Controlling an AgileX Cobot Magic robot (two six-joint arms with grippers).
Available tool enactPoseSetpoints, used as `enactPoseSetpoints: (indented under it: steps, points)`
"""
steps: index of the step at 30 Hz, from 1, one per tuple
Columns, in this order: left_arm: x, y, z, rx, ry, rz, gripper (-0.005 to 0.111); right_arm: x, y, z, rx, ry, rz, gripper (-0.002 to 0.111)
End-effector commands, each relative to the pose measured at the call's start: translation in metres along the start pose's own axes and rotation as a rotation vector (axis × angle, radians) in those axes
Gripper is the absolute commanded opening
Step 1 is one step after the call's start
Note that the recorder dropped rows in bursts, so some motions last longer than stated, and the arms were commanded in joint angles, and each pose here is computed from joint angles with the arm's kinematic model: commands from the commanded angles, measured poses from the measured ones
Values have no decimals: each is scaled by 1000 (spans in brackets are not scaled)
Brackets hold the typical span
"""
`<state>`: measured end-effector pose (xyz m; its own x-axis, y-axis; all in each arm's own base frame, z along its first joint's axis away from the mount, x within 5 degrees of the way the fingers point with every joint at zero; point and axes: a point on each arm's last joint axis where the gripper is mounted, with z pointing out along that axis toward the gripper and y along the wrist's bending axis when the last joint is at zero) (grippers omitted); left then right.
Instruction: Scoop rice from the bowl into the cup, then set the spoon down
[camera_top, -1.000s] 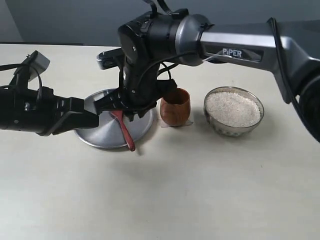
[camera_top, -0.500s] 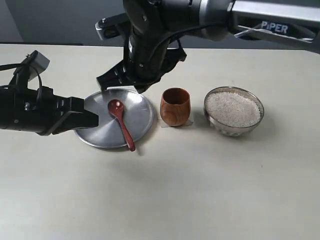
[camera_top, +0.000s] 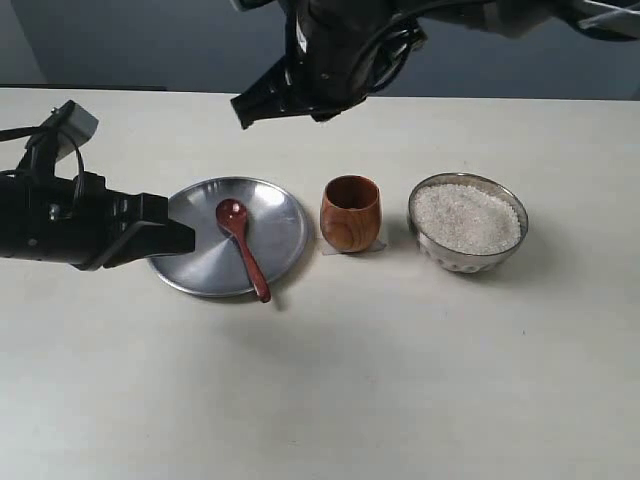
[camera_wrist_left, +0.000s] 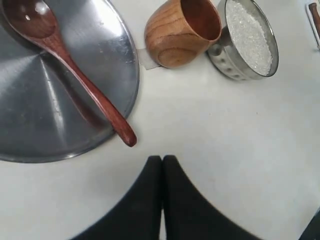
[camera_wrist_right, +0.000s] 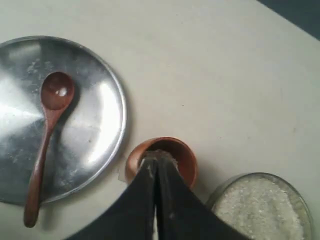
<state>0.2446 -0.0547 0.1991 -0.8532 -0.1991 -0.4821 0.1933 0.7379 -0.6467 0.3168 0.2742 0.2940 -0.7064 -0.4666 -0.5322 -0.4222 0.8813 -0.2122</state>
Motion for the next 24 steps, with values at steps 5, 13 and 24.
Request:
enactPoseSetpoints:
  steps: [5, 13, 24]
  points:
    - [-3, -2, -1, 3, -22, 18, 0, 21, -31, -23, 100, -74, 59, 0]
    - [-9, -15, -18, -13, -117, 117, 0, 56, -54, -43, 196, -185, 141, 0]
    - [-11, -42, -62, -112, -291, 320, 0, 132, -87, -68, 305, -325, 277, 0]
